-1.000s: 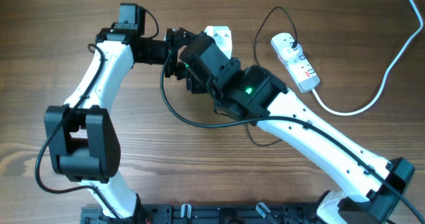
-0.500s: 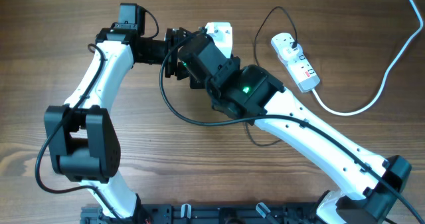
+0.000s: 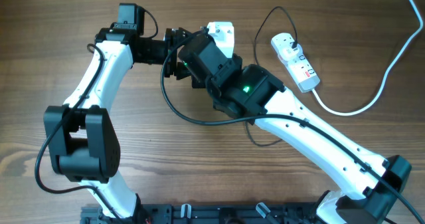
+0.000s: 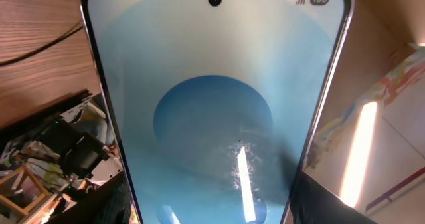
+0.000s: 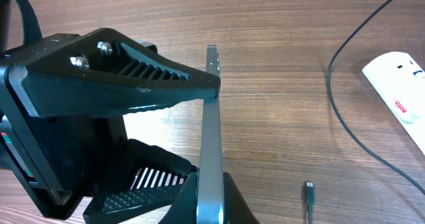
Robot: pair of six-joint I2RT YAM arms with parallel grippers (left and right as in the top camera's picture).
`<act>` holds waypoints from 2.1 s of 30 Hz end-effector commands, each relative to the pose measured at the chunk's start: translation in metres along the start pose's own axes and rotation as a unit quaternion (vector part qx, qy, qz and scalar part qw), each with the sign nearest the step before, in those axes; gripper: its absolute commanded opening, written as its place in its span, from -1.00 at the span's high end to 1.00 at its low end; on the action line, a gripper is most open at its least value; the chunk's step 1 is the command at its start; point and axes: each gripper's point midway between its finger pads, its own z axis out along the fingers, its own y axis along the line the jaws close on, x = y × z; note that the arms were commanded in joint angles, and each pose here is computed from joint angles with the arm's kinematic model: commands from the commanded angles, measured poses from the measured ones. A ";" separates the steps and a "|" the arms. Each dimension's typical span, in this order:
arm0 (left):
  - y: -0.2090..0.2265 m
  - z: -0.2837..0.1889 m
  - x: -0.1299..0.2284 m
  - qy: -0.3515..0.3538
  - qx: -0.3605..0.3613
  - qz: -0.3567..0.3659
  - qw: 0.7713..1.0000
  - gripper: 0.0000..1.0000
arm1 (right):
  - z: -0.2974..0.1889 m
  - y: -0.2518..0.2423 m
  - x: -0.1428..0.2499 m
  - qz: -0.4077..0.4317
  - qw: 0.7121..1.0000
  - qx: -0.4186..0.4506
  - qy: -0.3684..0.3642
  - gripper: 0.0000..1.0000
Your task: Plug charger to phone and switch on socket
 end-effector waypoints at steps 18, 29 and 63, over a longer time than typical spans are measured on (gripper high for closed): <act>-0.018 -0.003 -0.003 -0.025 0.000 0.076 0.997 -0.44 | -0.011 0.004 -0.014 0.576 0.817 -0.021 -0.009 0.91; -0.018 -0.003 -0.003 -0.025 0.001 0.051 0.998 0.25 | -0.011 0.003 -0.007 0.621 0.784 -0.013 0.005 0.91; 0.001 -0.037 -0.069 -0.201 -0.091 0.168 0.961 0.92 | -0.080 -0.033 -0.069 0.196 0.973 -0.037 -0.112 -0.99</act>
